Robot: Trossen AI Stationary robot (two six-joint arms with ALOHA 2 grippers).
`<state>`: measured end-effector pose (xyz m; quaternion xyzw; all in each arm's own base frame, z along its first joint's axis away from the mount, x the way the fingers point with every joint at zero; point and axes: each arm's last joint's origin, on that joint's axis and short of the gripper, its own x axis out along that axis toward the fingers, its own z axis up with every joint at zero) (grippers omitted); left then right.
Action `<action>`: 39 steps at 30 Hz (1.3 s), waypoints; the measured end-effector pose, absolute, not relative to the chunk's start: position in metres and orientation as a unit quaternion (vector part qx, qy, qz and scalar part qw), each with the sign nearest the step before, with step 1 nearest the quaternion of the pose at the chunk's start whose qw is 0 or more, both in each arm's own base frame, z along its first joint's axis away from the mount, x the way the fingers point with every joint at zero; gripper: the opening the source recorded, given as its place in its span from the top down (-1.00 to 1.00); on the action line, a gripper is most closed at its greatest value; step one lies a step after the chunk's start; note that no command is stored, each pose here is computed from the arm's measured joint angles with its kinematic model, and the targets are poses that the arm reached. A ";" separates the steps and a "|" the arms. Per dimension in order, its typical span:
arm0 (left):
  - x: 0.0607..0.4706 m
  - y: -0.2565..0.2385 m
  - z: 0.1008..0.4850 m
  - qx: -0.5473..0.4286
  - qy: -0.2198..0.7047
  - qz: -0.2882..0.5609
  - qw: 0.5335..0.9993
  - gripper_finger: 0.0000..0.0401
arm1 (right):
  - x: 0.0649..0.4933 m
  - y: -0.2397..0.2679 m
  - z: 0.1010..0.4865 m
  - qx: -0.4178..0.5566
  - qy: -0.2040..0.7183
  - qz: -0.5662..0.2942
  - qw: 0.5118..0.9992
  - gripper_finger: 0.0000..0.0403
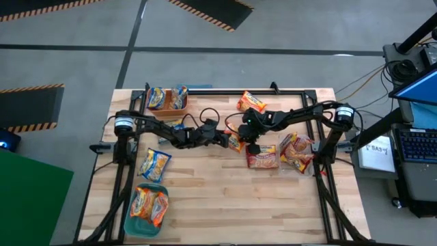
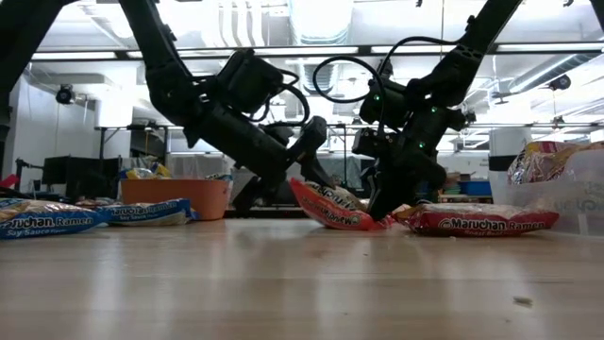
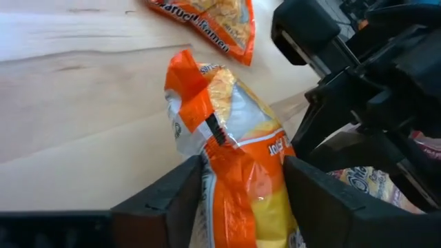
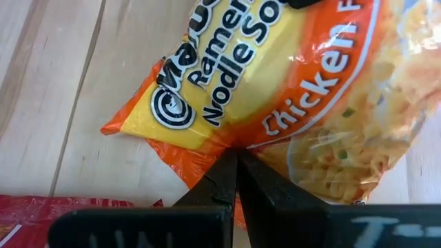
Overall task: Sort Maruchan noodles
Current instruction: Put the orange noodle pack into the green bin
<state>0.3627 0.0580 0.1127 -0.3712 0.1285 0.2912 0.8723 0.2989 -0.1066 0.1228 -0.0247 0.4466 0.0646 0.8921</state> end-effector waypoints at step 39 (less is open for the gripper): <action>0.355 0.034 0.183 -0.208 0.102 0.211 0.950 1.00 | 0.207 -0.070 0.246 -0.083 0.275 0.026 0.957 0.96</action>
